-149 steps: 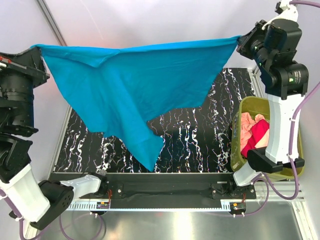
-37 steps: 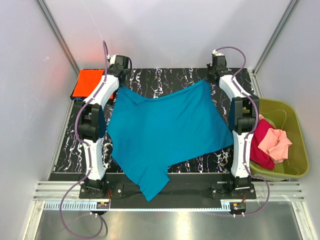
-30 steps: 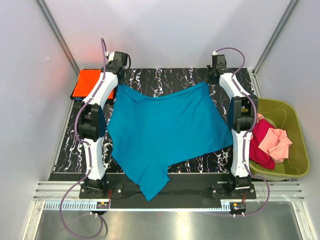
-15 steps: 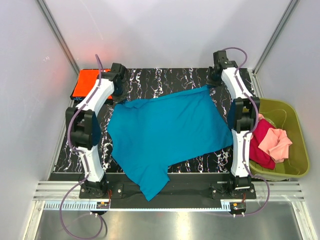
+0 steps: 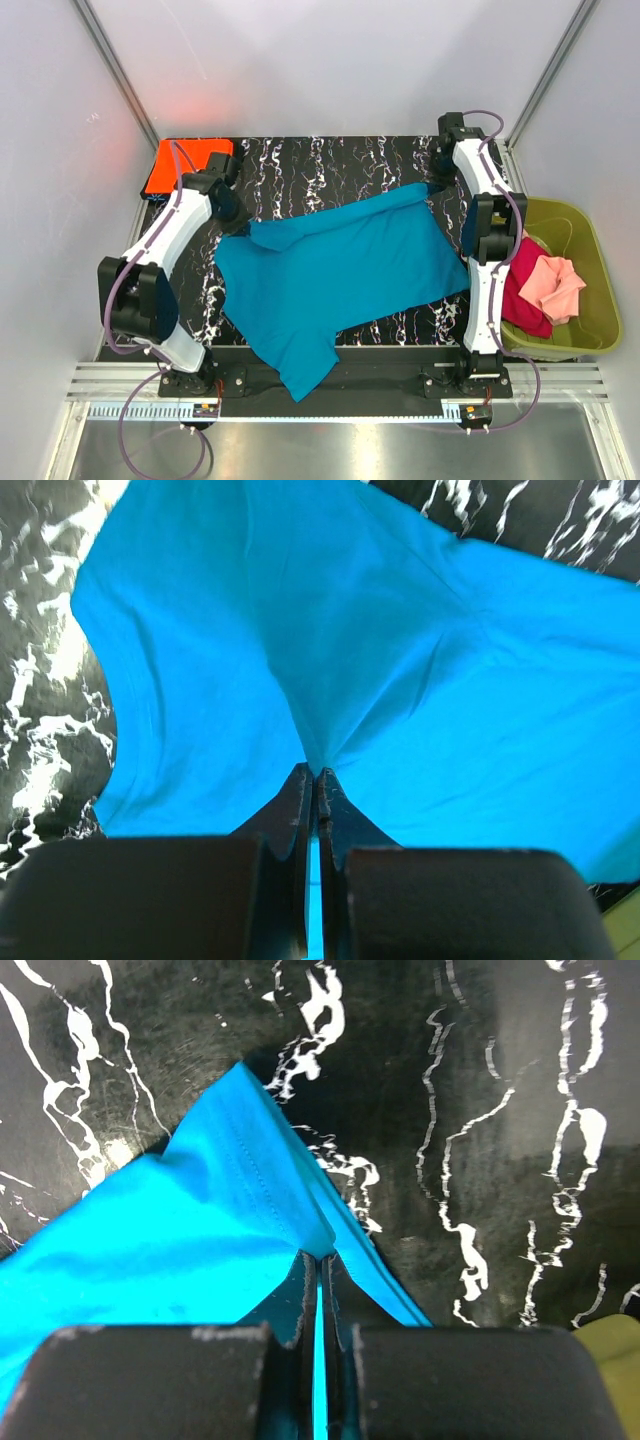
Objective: Fold and stack the t-shirts
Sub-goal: Fold the tshirt
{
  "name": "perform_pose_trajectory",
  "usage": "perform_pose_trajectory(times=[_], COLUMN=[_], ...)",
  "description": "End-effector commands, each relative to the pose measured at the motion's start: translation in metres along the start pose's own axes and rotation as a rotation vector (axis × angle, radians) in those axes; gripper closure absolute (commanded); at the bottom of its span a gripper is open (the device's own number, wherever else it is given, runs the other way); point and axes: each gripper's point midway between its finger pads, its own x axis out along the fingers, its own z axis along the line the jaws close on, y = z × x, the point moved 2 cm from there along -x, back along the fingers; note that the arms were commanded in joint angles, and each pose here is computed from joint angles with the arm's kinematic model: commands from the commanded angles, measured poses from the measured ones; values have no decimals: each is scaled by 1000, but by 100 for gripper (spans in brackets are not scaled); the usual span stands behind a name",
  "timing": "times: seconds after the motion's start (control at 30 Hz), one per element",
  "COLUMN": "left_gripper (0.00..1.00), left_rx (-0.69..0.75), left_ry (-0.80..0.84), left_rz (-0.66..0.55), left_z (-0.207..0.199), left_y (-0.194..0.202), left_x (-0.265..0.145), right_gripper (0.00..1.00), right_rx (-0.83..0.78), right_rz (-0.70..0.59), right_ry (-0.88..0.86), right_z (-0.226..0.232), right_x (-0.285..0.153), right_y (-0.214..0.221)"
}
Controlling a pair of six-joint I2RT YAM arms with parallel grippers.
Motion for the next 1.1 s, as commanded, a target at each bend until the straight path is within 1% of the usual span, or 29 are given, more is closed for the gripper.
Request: perform_pose_trajectory(times=[0.0, 0.17, 0.33, 0.5, 0.53, 0.63, 0.73, 0.87, 1.07], left_gripper=[100, 100, 100, 100, 100, 100, 100, 100, 100], left_rx=[-8, -8, -8, -26, -39, -31, -28, -23, -32], left_ry=[50, 56, 41, 47, 40, 84, 61, 25, 26], left_rz=[-1, 21, -14, -9, -30, -44, -19, 34, 50], left_z=[-3, 2, 5, 7, 10, 5, 9, 22, 23], left_y=[8, 16, 8, 6, 0, -3, 0, 15, 18], left_x=[-10, -10, -20, -28, -33, -39, -33, -17, -7], right_gripper=[100, 100, 100, 100, 100, 100, 100, 99, 100], right_rx=[-11, -11, -3, -7, -10, -10, -9, -7, -1], right_rz=[-73, -63, -76, -60, -57, -57, -47, -35, 54], right_ry=[-1, 7, -4, 14, 15, 8, -5, -9, 6], right_z=[-2, -6, -7, -12, -12, -11, -9, -9, -13], right_x=[-32, -29, -33, -28, -27, -27, -28, -27, -7], right_y=[-19, -18, -24, -20, -19, -20, -18, -11, 13])
